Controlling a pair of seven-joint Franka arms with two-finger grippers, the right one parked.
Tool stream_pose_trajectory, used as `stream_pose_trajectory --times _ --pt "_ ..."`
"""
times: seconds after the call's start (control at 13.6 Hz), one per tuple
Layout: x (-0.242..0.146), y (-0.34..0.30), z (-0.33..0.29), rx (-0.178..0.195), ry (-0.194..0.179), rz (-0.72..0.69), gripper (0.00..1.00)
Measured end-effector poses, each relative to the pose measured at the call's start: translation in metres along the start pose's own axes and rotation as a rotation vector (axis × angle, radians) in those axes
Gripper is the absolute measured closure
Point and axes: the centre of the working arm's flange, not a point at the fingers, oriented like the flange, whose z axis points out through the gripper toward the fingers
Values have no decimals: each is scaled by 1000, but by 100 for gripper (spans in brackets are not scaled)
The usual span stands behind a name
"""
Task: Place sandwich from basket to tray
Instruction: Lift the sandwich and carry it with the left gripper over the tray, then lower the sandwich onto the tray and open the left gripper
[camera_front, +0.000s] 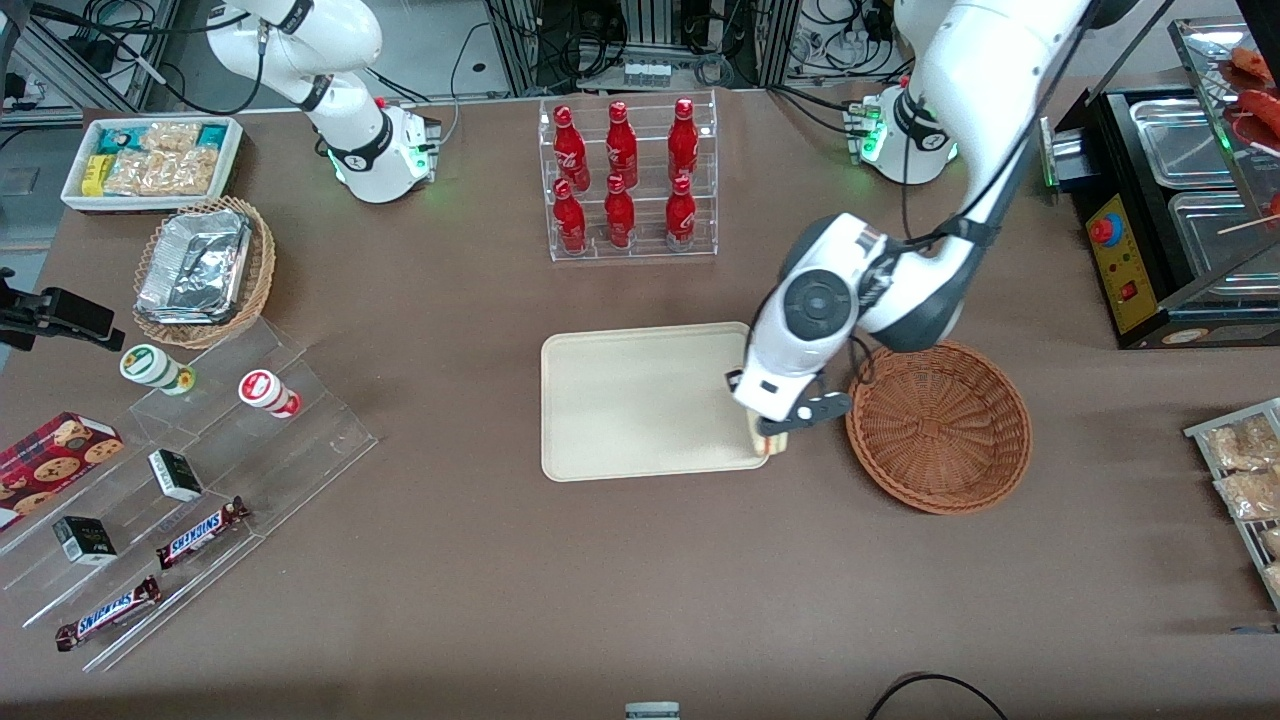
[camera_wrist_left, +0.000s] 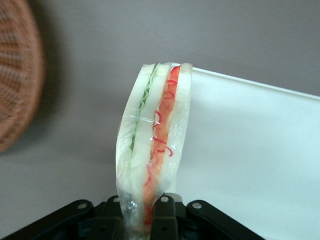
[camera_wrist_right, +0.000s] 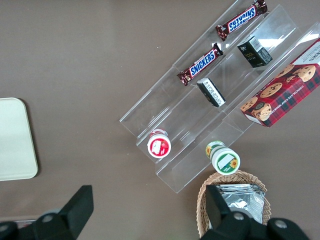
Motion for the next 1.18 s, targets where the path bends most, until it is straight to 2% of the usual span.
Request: stream_pose_trajectory --times 0.22,0.51,1.18 --pt "-32 58 14 -8 12 2 83" --pt "-67 112 46 2 25 -9 83" --pt "-80 130 73 14 2 -1 83"
